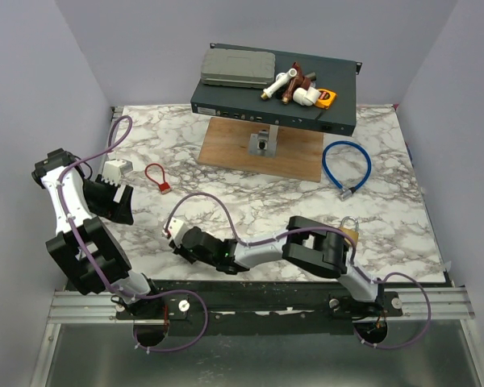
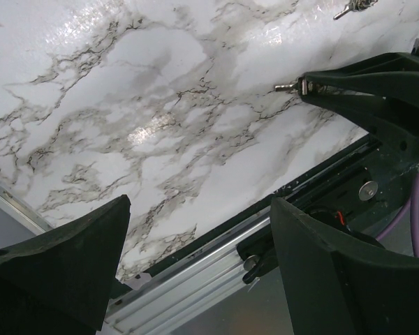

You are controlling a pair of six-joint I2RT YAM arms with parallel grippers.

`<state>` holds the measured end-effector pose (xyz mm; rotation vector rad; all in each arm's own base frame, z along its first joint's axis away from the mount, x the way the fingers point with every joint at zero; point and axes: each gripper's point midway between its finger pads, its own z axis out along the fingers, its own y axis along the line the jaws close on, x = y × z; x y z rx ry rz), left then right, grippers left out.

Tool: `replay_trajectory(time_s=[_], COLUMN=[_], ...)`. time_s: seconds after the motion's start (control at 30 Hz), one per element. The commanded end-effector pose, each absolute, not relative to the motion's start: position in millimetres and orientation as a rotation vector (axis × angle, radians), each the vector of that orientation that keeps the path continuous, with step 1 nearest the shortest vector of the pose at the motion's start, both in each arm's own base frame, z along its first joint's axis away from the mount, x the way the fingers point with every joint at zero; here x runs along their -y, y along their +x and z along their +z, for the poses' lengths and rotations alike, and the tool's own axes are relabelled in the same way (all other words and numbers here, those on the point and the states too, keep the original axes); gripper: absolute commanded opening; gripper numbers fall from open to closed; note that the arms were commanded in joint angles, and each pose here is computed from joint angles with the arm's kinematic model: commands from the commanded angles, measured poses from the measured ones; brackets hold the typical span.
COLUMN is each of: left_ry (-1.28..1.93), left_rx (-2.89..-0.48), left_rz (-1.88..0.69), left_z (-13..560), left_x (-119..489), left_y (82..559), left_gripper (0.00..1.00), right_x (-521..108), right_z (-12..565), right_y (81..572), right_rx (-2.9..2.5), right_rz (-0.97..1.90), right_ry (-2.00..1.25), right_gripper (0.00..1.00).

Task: Unlock with the key
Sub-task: Move the key to the center of the board.

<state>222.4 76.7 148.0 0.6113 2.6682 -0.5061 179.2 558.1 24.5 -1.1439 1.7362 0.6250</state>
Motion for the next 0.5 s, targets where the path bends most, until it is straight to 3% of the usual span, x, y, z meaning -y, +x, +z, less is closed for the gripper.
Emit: replay_trajectory(time_s=[0.0, 0.33, 0.4, 0.47], left_ry=[0.630, 0.673, 0.687, 0.707], left_rx=[-2.628, -2.622, -2.622, -2.629], left_rz=[-0.521, -0.522, -0.525, -0.524], left_z=[156.4, 154.9, 152.0, 146.8], left_x=[-69.8, -60.6, -56.5, -52.0], left_y=[225.0, 227.6, 229.0, 230.2], left_gripper=[0.80, 0.80, 0.80, 0.81], right_x=[-516.4, -435.0, -422.2, -416.6], right_z=[0.2, -13.6, -14.1, -8.3], right_y=[187.9, 174.6, 172.7, 171.6], right_rx=[-1.817, -1.970, -1.989, -1.993], right_rz=[0.477, 0.436, 0.425, 0.433], right_ry=[-1.138, -1.016, -0.995, -0.973], right_gripper=[0.16, 0.18, 0.25, 0.40])
